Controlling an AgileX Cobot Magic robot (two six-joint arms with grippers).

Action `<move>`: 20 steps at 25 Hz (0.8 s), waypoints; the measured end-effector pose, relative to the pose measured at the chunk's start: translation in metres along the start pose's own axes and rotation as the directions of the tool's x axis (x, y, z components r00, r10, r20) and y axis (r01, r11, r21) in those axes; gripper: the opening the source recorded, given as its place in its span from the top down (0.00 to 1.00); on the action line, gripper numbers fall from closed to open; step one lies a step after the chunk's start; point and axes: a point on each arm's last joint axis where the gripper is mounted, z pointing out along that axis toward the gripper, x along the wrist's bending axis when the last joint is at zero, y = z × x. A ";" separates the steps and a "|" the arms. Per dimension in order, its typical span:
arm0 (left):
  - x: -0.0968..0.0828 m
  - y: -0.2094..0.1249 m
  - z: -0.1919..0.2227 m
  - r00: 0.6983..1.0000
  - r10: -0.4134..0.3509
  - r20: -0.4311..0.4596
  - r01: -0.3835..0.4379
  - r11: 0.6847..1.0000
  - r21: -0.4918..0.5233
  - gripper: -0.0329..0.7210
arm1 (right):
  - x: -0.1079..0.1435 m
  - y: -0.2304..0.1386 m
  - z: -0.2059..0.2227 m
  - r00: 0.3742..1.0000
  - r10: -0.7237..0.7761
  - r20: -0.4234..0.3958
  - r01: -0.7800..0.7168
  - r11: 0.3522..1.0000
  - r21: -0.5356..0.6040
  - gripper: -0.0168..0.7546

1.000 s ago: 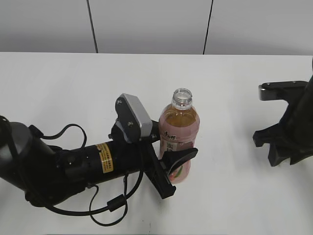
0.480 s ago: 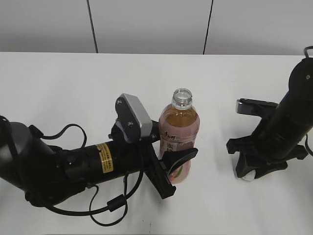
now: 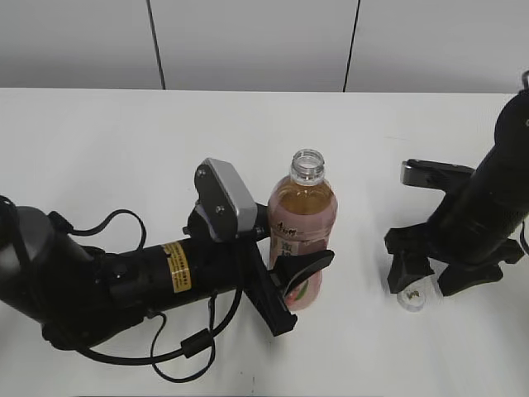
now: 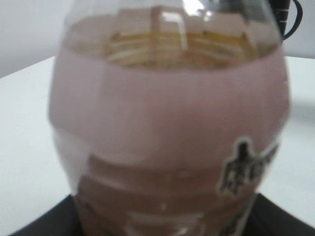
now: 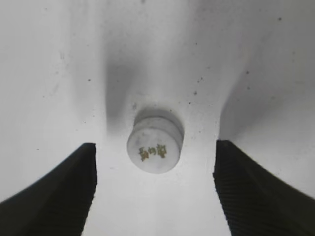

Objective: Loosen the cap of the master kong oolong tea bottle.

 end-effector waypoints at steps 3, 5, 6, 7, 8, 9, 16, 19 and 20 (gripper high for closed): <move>-0.001 -0.001 -0.001 1.000 -0.003 0.000 0.003 1.000 0.001 0.41 | 0.002 0.000 -0.010 1.000 -0.008 -0.005 0.008 0.999 -0.033 0.25; -0.001 0.000 -0.002 1.000 -0.005 -0.001 0.005 1.000 -0.010 0.35 | 0.004 0.000 -0.017 1.000 -0.013 -0.008 0.012 0.998 -0.054 0.25; 0.000 0.001 -0.002 1.000 -0.005 -0.005 0.005 1.000 -0.015 0.31 | 0.004 0.000 -0.019 1.000 -0.014 -0.009 0.014 0.998 -0.060 0.25; 0.000 0.001 -0.002 1.000 -0.007 -0.009 0.007 1.000 -0.020 0.29 | 0.005 0.000 -0.022 1.000 -0.017 -0.011 0.016 0.998 -0.065 0.25; 0.000 0.001 -0.002 1.000 -0.010 -0.014 0.009 1.000 -0.021 0.26 | 0.005 -0.001 -0.024 1.000 -0.018 -0.012 0.017 0.998 -0.067 0.25; 0.001 0.001 -0.002 1.000 -0.013 -0.020 0.013 1.000 -0.022 0.25 | 0.006 -0.001 -0.025 1.000 -0.020 -0.013 0.019 0.998 -0.067 0.25; 0.000 -0.005 -0.020 0.997 -0.046 -0.057 0.047 0.999 0.018 0.22 | 0.009 -0.005 -0.039 0.999 -0.037 -0.018 0.036 0.996 -0.082 0.25; -0.002 -0.001 -0.029 0.996 -0.053 -0.074 0.054 0.998 0.019 0.22 | 0.010 -0.006 -0.045 0.999 -0.044 -0.018 0.043 0.994 -0.098 0.25; -0.003 -0.001 -0.032 0.996 -0.055 -0.076 0.057 0.998 0.021 0.22 | 0.010 -0.006 -0.047 0.999 -0.047 -0.018 0.045 0.994 -0.104 0.25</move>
